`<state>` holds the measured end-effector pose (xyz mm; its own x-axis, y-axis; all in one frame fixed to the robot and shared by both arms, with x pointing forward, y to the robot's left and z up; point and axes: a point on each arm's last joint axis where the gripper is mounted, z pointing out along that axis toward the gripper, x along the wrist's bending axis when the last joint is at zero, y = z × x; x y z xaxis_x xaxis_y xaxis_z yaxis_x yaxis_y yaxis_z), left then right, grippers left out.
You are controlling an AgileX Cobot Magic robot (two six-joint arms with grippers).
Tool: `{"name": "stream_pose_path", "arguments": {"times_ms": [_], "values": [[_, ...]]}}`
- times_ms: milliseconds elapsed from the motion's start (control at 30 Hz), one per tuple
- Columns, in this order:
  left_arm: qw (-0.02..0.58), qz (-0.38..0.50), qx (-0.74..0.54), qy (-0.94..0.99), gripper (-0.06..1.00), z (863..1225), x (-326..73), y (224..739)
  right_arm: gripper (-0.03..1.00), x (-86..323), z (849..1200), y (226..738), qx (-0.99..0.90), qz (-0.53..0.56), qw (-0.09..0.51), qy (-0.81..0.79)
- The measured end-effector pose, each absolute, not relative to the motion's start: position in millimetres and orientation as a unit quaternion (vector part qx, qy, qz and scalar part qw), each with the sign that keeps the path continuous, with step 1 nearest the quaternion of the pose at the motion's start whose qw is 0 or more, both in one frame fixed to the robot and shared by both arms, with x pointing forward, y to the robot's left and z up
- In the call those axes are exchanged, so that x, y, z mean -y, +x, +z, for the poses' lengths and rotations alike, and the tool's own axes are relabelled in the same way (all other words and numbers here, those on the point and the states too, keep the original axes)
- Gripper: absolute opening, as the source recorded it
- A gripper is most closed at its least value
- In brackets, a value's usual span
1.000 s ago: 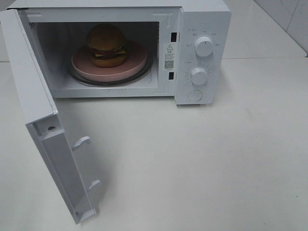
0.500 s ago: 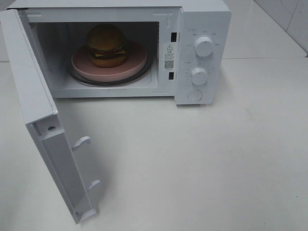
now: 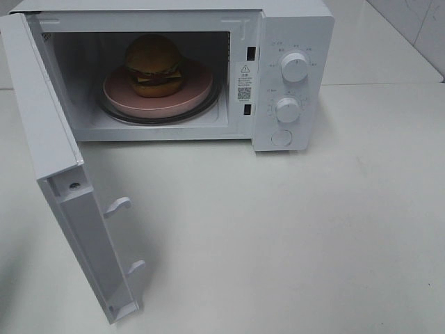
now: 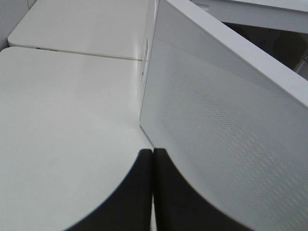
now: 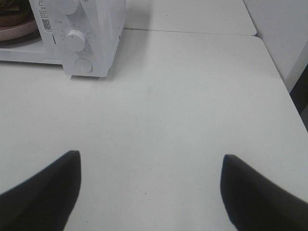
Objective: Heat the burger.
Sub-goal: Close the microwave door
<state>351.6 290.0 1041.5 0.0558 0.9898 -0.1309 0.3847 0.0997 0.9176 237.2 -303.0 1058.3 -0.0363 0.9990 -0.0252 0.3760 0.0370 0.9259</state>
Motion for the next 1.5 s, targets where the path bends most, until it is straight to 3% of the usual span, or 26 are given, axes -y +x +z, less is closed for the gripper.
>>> {"name": "stream_pose_path", "arguments": {"times_ms": [300,500,700,1100,1500], "values": [[0.488,0.411,-0.567,0.522,0.0,1010.2,-293.9,376.2,0.75,303.0,1058.3,237.2,-0.602,0.394,0.395,0.571],[0.484,0.418,-0.549,0.539,0.0,999.1,-291.1,390.2,0.75,303.0,1058.3,237.2,-0.602,0.394,0.395,0.571],[0.486,0.381,-0.521,0.59,0.0,982.4,-279.4,406.8,0.75,303.0,1058.3,237.2,-0.602,0.394,0.395,0.571],[0.573,0.299,-0.441,0.623,0.0,955.1,-252.1,431.0,0.75,303.0,1058.3,237.2,-0.602,0.394,0.395,0.571],[0.577,0.279,-0.442,0.628,0.0,940.1,-235.2,447.6,0.75,303.0,1058.3,237.2,-0.602,0.394,0.395,0.571]]}}
